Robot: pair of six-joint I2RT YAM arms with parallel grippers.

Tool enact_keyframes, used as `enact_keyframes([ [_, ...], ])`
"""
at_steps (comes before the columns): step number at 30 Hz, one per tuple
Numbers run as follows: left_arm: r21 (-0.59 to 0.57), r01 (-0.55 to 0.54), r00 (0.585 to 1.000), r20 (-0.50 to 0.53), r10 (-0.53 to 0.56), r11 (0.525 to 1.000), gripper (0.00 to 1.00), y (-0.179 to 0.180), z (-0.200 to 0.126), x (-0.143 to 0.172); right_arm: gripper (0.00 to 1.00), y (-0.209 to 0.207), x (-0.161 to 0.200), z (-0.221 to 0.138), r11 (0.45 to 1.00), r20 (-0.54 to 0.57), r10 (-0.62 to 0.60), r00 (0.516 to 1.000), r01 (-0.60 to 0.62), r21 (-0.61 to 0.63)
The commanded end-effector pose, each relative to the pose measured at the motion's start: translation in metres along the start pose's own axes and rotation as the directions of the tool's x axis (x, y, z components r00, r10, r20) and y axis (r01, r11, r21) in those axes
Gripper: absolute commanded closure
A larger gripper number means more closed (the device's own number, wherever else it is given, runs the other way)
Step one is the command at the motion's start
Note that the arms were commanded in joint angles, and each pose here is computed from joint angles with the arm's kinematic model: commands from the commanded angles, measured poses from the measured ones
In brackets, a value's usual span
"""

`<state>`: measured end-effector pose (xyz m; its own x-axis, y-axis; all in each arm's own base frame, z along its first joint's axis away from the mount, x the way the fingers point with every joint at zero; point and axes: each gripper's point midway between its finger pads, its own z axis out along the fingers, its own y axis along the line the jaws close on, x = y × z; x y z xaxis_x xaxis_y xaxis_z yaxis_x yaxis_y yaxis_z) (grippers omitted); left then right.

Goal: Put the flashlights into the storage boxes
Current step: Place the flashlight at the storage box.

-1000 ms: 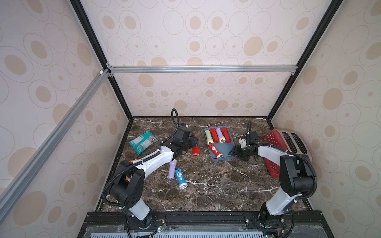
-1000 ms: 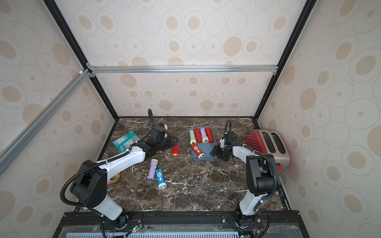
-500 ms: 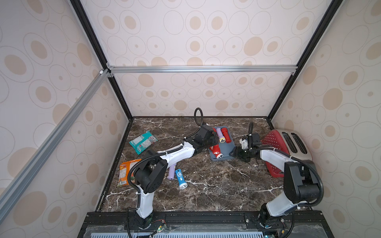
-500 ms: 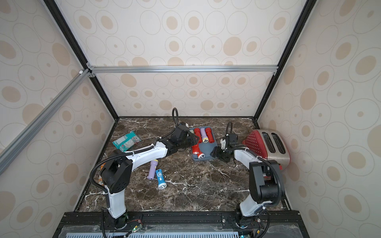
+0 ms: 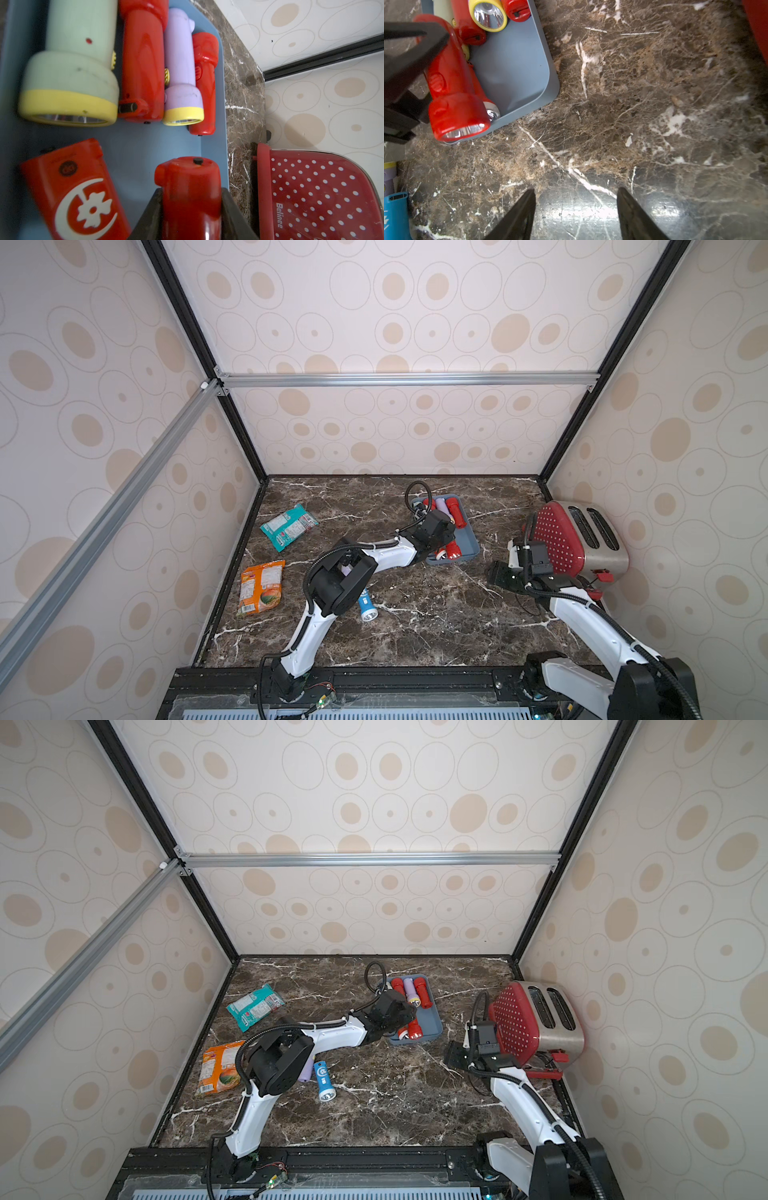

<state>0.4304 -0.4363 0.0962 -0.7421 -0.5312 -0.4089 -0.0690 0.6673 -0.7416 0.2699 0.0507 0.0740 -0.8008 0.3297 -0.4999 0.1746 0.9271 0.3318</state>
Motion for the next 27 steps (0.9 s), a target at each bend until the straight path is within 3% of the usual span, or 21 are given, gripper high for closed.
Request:
enact_keyframes([
  [1,0.044,0.010,0.990,0.138,-0.016,0.999,0.85,-0.029,-0.005,-0.028,0.37,-0.007,0.010,0.010,1.000,0.046,0.027,0.999,-0.027,-0.010],
  [8,0.040,0.007,0.986,0.167,-0.014,0.999,0.84,-0.029,-0.001,-0.030,0.37,-0.001,0.007,0.008,0.999,0.050,0.013,0.999,-0.011,-0.039],
  [16,-0.074,-0.099,0.985,0.133,0.108,0.992,0.83,-0.013,0.020,-0.022,0.37,0.000,0.008,0.009,0.999,0.049,0.012,0.999,-0.010,-0.050],
  [27,-0.147,-0.118,0.983,0.120,0.136,0.982,0.82,0.017,0.004,-0.016,0.38,0.002,0.007,0.008,0.998,0.060,0.012,0.998,-0.009,-0.059],
])
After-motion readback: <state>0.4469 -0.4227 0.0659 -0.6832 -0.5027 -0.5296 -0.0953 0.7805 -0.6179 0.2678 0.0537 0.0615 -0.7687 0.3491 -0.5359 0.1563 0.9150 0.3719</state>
